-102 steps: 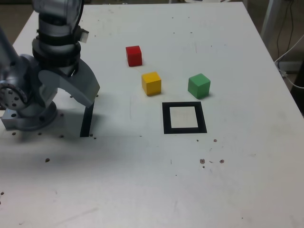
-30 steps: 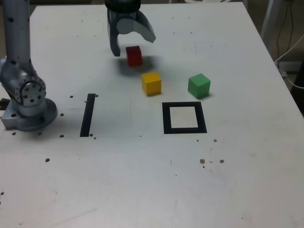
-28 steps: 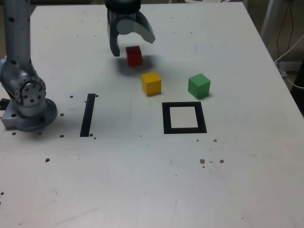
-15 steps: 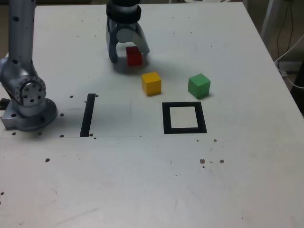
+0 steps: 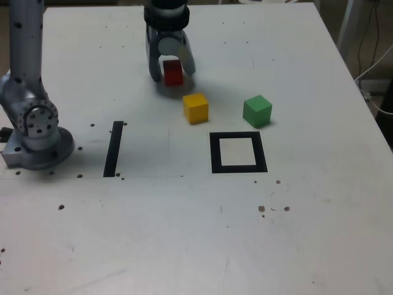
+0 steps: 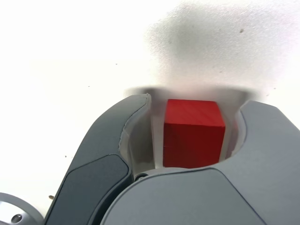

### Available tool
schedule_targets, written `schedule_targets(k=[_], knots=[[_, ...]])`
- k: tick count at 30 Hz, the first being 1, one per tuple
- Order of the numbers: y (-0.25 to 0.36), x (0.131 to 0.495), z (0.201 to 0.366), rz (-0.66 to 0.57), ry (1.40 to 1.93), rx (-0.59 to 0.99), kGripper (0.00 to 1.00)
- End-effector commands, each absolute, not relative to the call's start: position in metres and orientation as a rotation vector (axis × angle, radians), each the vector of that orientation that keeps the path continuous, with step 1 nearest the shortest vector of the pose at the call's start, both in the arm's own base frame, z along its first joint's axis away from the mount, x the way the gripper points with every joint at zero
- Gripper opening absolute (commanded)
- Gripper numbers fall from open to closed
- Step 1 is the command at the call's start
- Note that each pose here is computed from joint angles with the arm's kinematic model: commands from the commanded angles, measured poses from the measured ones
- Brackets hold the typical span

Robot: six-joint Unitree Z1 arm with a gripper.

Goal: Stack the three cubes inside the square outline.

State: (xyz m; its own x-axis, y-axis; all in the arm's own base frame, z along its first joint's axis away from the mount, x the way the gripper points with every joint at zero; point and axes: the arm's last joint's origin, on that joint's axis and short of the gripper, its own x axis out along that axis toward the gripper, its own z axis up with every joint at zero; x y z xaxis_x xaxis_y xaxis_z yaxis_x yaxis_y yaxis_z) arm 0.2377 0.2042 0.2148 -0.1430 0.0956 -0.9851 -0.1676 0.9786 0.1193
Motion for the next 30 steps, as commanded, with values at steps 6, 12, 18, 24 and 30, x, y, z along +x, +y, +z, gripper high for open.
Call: schedule_targets(k=[6, 12, 18, 24, 30], knots=[[0.204, 0.238, 0.218, 0.234, 1.679, -0.052, 0.32], [0.203, 0.238, 0.221, 0.233, 1.669, -0.054, 0.2], [0.194, 0.236, 0.234, 0.211, 1.644, -0.05, 0.19], [0.156, 0.24, 0.27, 0.156, 1.573, 0.01, 0.19], [0.097, 0.256, 0.29, 0.104, 1.563, 0.075, 0.19]])
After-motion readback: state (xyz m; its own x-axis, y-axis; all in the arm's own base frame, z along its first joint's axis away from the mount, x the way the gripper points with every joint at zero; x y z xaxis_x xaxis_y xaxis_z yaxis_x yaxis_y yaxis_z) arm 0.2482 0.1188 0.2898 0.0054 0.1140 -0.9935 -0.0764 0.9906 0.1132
